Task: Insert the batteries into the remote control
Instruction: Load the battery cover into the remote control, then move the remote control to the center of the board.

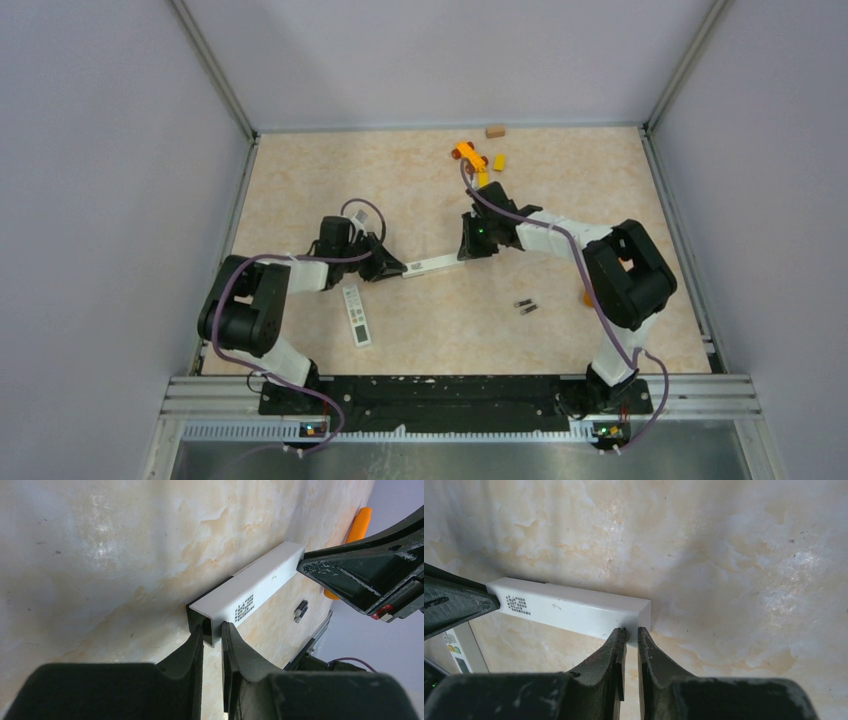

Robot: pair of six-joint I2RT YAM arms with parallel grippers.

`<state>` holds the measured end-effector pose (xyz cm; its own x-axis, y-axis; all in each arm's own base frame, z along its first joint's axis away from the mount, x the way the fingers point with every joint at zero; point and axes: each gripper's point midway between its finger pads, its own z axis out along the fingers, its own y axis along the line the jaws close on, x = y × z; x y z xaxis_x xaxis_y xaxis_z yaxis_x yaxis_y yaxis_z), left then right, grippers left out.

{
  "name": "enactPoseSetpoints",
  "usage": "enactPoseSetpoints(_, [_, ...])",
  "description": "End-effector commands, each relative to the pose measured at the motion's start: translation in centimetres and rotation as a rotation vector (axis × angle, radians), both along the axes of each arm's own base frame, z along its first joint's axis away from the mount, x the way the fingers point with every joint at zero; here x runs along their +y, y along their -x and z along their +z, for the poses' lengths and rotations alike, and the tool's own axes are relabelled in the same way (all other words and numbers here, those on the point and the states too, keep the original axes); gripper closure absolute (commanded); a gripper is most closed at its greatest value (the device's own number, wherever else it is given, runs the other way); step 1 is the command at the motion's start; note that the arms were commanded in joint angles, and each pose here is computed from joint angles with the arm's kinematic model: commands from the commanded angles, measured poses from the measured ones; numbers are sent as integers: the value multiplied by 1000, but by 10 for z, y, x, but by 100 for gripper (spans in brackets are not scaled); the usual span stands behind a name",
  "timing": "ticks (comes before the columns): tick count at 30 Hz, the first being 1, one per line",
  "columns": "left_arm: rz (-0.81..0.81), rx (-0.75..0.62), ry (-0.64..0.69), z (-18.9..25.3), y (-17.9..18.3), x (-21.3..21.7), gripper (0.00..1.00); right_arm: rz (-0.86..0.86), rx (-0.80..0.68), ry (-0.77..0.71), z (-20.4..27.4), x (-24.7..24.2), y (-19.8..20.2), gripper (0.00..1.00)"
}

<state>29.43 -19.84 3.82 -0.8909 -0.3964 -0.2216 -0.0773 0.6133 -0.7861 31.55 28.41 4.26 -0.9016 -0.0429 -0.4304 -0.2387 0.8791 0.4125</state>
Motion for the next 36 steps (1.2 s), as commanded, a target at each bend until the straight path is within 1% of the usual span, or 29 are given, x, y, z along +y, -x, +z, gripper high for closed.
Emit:
enactPoseSetpoints(1, [4, 17, -17, -8, 2, -1, 91, 120, 95, -139, 2, 57, 36, 89])
enactPoseSetpoints(3, [14, -8, -25, 3, -7, 3, 85, 86, 54, -103, 9, 51, 26, 87])
enactPoseSetpoints(4, [19, -23, -36, 8, -11, 6, 81, 71, 22, -80, 14, 46, 19, 85])
enactPoseSetpoints(6, [30, -63, -72, 22, -21, 11, 69, 32, -46, -23, 28, 32, 3, 77])
enactPoseSetpoints(10, [66, -126, -147, 46, -40, 22, 43, 8, -195, 94, 55, 4, -27, 53])
enactPoseSetpoints(12, [89, -127, -185, 54, -43, 31, 34, 24, -286, 146, 71, -4, -41, 44])
enactPoseSetpoints(14, [120, -157, -211, 68, -50, 39, 27, 88, -358, 150, 85, 0, -49, 37])
enactPoseSetpoints(15, [137, -171, -225, 74, -53, 44, 24, 148, -380, 130, 89, 7, -48, 22])
enactPoseSetpoints(16, [155, -185, -242, 80, -54, 50, 20, 225, -397, 104, 91, 16, -45, 10])
enactPoseSetpoints(17, [185, -196, -271, 86, -56, 58, 14, 307, -411, 83, 91, 25, -40, 7])
enactPoseSetpoints(18, [203, -195, -289, 89, -54, 64, 5, 374, -432, 76, 90, 31, -36, 7])
enactPoseSetpoints(19, [240, -200, -324, 91, -53, 75, 2, 458, -455, 84, 85, 37, -28, 6])
enactPoseSetpoints(22, [352, -204, -447, 93, -38, 109, 1, 666, -530, 163, 67, 47, -15, 2])
enactPoseSetpoints(25, [464, -186, -556, 88, -18, 140, 1, 798, -553, 196, 55, 56, -10, 1])
enactPoseSetpoints(28, [518, -204, -576, 92, -1, 153, 1, 886, -572, 167, 50, 68, -7, 1])
enactPoseSetpoints(32, [513, -201, -551, 86, 11, 153, 1, 1004, -555, 87, 40, 85, 2, 2])
enactPoseSetpoints(34, [498, -168, -522, 81, 14, 149, 1, 1049, -536, 49, 37, 93, 6, 3])
enactPoseSetpoints(36, [493, -121, -508, 73, 18, 149, 1, 1067, -524, 43, 31, 97, 5, 4])
